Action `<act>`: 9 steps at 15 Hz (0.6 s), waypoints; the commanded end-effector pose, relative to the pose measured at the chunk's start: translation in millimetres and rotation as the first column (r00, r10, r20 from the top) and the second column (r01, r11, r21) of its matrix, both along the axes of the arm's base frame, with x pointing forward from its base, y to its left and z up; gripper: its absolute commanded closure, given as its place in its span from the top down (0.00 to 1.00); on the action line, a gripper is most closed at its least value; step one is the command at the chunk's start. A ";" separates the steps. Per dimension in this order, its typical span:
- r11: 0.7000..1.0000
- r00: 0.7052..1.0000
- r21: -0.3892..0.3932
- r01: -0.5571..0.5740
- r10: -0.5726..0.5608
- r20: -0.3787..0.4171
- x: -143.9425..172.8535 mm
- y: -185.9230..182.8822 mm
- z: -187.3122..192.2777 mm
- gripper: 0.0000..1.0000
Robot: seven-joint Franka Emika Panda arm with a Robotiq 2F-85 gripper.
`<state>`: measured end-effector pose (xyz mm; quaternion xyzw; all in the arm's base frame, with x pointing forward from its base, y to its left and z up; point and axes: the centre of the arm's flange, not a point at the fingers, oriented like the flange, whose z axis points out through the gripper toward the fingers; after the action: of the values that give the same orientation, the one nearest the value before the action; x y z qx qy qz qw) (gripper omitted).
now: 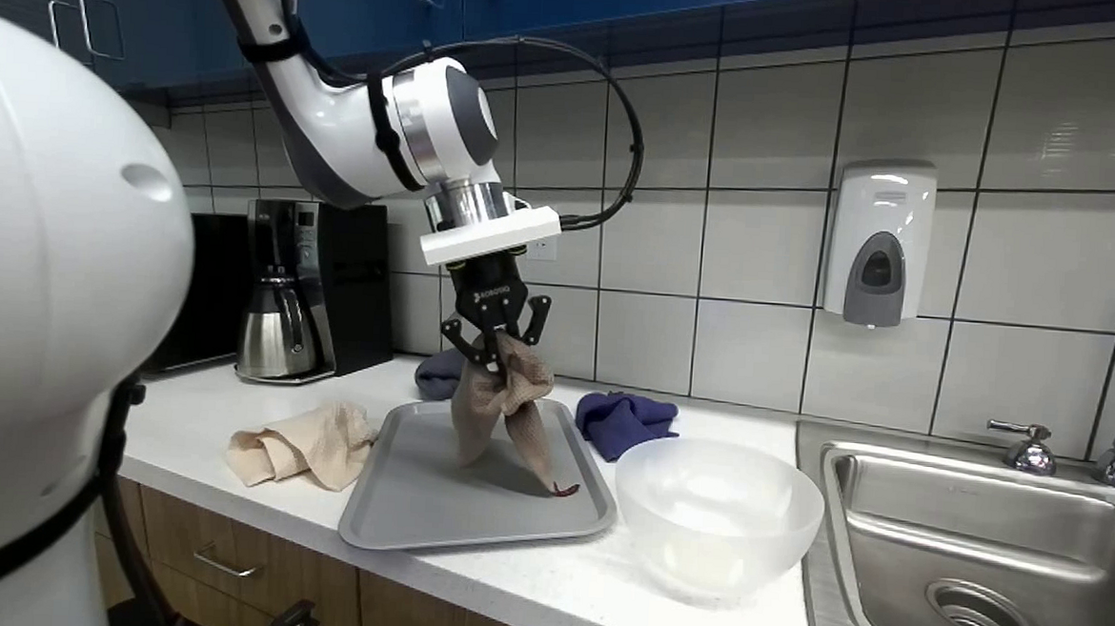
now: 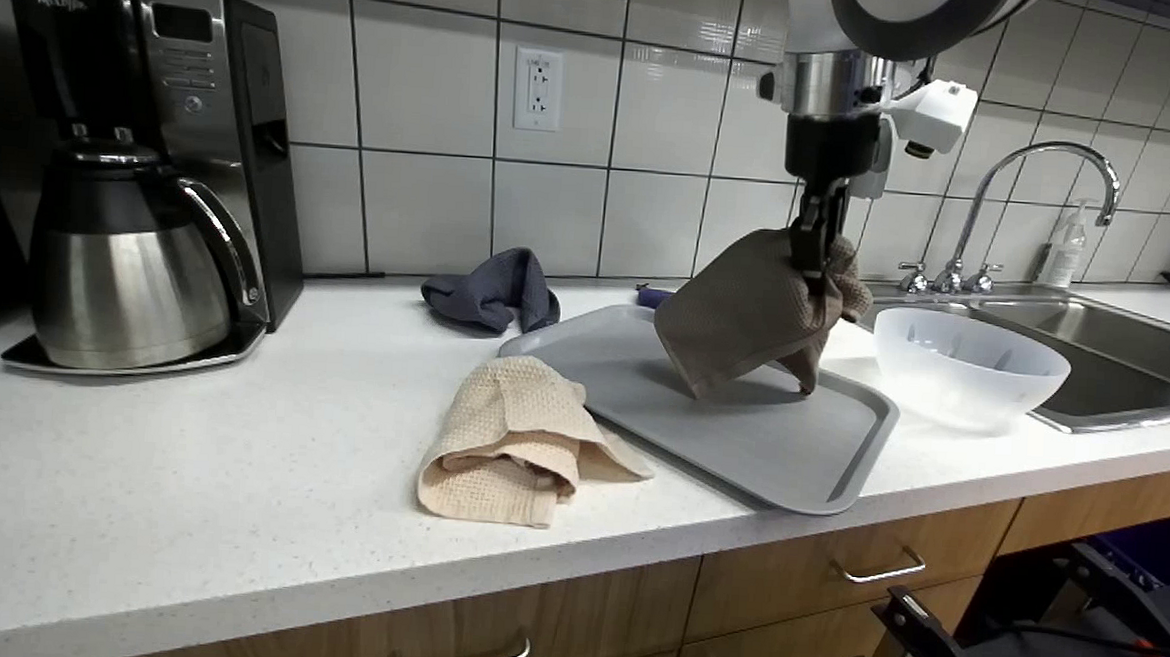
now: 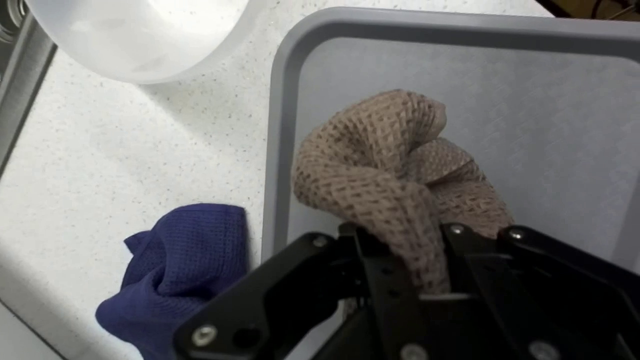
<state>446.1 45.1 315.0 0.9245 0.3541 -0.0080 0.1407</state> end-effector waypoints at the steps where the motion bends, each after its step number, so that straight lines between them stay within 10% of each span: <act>1: 1.000 0.999 0.028 0.002 -0.001 -0.037 4.7 -6.1 -7.1 0.04; 9: 0.999 0.998 0.011 0.052 -0.051 -0.047 9.3 -19.0 -29.2 0.04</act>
<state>447.2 33.3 289.3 0.9313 0.3407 -0.0341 0.1243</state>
